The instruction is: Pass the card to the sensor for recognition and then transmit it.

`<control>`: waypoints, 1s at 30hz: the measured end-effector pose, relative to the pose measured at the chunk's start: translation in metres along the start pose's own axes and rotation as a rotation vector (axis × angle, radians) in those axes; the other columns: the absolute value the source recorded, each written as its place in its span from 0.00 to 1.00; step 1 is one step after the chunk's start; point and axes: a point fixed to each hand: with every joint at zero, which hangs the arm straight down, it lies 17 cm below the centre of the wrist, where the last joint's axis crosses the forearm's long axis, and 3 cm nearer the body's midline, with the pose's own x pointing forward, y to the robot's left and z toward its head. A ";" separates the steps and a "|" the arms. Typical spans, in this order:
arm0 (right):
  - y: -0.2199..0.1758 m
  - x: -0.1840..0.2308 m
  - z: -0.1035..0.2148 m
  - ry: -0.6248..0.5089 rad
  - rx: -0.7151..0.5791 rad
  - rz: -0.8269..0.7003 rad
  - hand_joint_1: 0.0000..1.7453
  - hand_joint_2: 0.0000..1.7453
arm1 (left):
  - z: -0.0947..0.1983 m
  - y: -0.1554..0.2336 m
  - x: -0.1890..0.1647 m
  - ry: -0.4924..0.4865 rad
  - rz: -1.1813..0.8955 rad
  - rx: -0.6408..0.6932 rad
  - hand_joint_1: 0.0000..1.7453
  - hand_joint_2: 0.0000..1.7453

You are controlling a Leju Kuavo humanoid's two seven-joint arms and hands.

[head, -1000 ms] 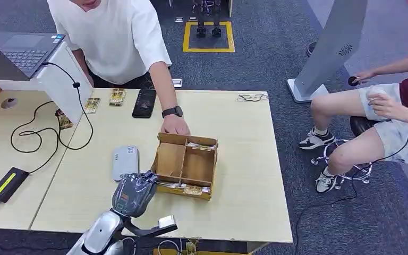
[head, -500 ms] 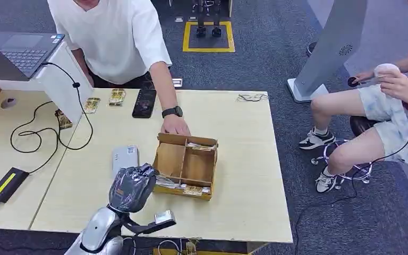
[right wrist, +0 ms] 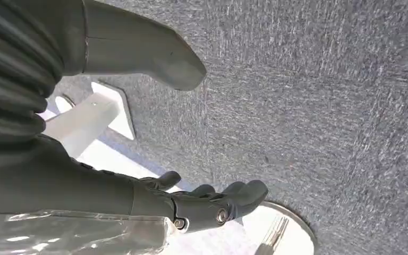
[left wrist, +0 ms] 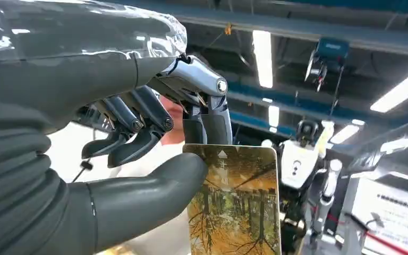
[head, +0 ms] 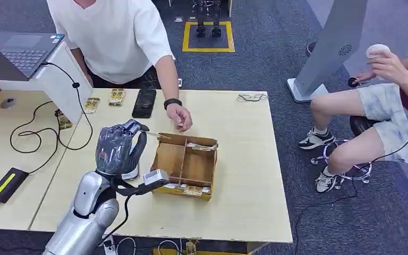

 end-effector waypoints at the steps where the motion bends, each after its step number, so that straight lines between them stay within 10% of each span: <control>1: 0.001 0.000 0.000 0.000 0.001 0.000 0.00 1.00 | -0.003 0.001 0.001 -0.002 0.001 0.004 1.00 1.00; 30: 0.011 0.030 -0.003 -0.045 0.029 0.023 0.00 1.00 | -0.080 -0.001 -0.008 0.092 -0.021 -0.009 1.00 1.00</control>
